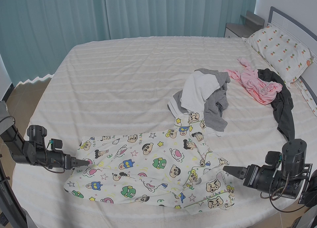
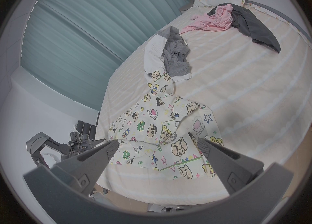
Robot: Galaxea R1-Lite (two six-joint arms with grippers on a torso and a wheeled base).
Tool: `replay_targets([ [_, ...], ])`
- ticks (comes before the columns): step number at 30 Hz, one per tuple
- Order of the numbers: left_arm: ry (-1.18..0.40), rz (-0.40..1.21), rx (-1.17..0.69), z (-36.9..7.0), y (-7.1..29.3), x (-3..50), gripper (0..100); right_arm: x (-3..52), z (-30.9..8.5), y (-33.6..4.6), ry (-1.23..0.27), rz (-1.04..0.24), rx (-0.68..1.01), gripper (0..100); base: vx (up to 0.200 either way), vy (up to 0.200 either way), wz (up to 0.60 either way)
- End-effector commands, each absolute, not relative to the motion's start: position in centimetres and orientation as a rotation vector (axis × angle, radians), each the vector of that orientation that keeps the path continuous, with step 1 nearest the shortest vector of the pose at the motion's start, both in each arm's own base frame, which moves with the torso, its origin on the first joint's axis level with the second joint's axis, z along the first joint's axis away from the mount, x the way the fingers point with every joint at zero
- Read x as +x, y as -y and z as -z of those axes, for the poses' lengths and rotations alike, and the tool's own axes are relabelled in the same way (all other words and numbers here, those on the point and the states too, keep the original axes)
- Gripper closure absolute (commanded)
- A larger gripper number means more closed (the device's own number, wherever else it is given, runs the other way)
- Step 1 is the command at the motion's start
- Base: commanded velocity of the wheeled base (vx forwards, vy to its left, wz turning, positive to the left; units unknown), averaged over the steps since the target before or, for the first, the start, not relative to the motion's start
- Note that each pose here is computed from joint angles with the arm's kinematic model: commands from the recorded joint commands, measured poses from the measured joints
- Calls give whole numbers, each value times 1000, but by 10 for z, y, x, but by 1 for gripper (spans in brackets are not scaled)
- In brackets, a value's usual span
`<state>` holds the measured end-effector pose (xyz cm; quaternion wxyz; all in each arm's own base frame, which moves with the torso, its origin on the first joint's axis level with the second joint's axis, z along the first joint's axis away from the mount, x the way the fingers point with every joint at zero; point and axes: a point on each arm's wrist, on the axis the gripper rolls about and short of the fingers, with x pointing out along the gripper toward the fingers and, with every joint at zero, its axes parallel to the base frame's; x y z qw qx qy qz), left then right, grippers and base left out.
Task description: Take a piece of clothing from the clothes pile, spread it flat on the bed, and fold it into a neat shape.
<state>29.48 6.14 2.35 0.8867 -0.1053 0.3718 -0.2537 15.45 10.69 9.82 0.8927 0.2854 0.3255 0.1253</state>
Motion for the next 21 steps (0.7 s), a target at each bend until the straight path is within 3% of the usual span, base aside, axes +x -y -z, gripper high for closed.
replay_targets([
  [1,-762,516,-215,-25,-66,297,0,153,-97,-109,-684,-270,587,0,0,0,0],
  [21,-841,493,-243,-1,-76,276,0,154,-95,-109,-694,-263,587,0,0,0,0],
])
